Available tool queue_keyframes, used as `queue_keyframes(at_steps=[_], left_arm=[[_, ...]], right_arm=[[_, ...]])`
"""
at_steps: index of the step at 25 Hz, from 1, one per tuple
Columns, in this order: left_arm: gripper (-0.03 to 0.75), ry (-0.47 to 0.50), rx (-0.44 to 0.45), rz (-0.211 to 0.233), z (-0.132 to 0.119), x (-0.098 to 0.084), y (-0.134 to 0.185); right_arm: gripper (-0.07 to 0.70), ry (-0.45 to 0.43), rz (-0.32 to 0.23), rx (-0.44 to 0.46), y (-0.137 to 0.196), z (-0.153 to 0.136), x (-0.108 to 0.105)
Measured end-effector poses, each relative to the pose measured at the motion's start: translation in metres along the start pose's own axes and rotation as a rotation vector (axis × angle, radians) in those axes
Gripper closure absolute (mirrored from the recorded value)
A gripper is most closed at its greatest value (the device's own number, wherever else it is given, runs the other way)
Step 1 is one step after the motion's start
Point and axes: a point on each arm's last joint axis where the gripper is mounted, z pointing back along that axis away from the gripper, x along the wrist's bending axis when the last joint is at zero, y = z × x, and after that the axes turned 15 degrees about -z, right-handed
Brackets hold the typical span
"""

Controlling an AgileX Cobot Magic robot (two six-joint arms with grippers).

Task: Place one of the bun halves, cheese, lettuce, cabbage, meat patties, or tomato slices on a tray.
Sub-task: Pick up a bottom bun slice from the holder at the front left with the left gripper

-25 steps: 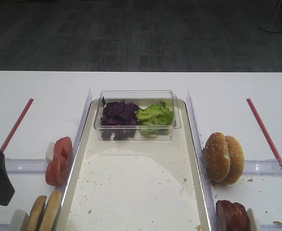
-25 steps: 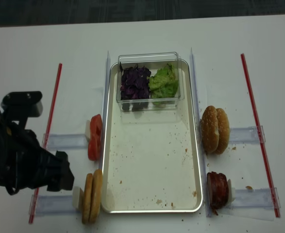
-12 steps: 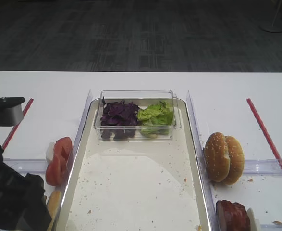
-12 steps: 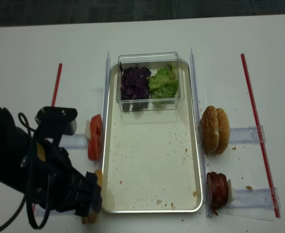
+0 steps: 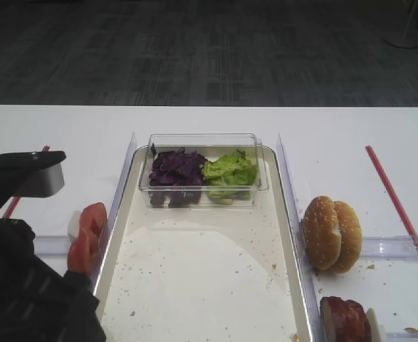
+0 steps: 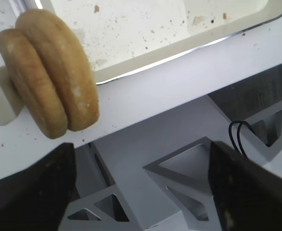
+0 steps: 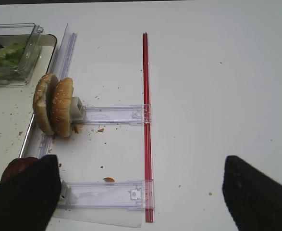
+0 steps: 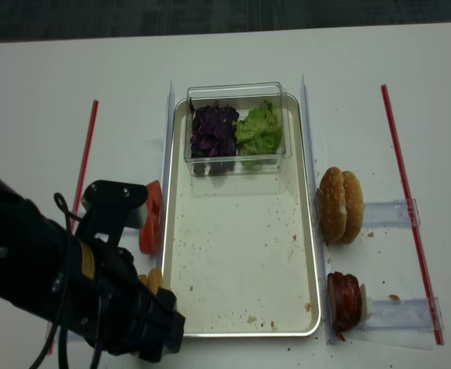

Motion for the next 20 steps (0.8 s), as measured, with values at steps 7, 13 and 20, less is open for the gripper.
queue_keyframes(at_steps=[7,13,20], left_arm=[[0.208,-0.004,-0.003,0.013,-0.007,0.001,-0.006],[0.228,-0.026,0.095,0.020,-0.035,0.005,-0.018],[0.244,-0.036,0.090,0.011,-0.046,0.007,-0.027]], right_arm=[[-0.060,0.000,0.000,0.000,0.000,0.000,0.000],[-0.060,0.000,0.000,0.000,0.000,0.000,0.000],[-0.060,0.000,0.000,0.000,0.000,0.000,0.000]])
